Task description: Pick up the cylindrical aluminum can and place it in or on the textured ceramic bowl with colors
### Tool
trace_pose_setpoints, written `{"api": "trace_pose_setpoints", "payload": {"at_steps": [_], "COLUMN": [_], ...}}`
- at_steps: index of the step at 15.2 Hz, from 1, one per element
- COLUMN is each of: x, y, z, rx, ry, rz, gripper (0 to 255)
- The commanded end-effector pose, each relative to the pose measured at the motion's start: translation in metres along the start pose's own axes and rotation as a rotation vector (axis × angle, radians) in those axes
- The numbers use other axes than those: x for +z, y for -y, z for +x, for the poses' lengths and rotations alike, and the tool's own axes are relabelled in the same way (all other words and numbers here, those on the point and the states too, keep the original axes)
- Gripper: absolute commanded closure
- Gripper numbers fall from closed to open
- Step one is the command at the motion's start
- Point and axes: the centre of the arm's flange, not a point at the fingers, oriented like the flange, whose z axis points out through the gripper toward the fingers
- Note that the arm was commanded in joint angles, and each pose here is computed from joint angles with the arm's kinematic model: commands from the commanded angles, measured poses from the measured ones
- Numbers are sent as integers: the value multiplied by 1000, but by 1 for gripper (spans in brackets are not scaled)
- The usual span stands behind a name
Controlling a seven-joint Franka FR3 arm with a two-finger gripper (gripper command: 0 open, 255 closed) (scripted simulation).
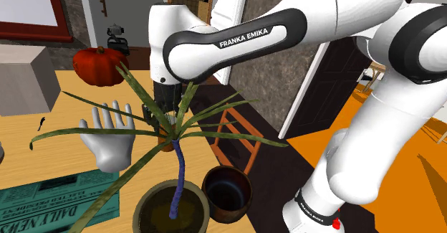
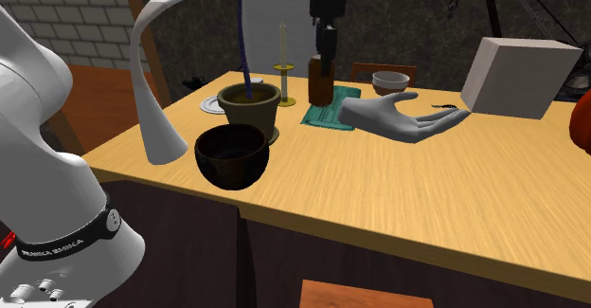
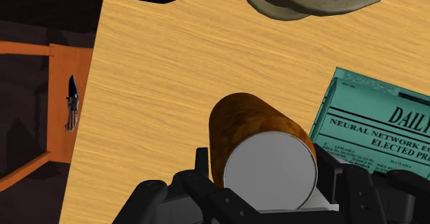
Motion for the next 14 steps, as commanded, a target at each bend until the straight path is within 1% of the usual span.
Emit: {"api": "trace_pose_setpoints", "payload": {"at_steps": [1,3,14], "x": [-13,-23,-42], "y": [1,1,-58], "z": [0,0,-131], "rx": [0,0,0], "ry": [0,0,0], "rz": [0,0,0], "gripper": [255,255,255]}}
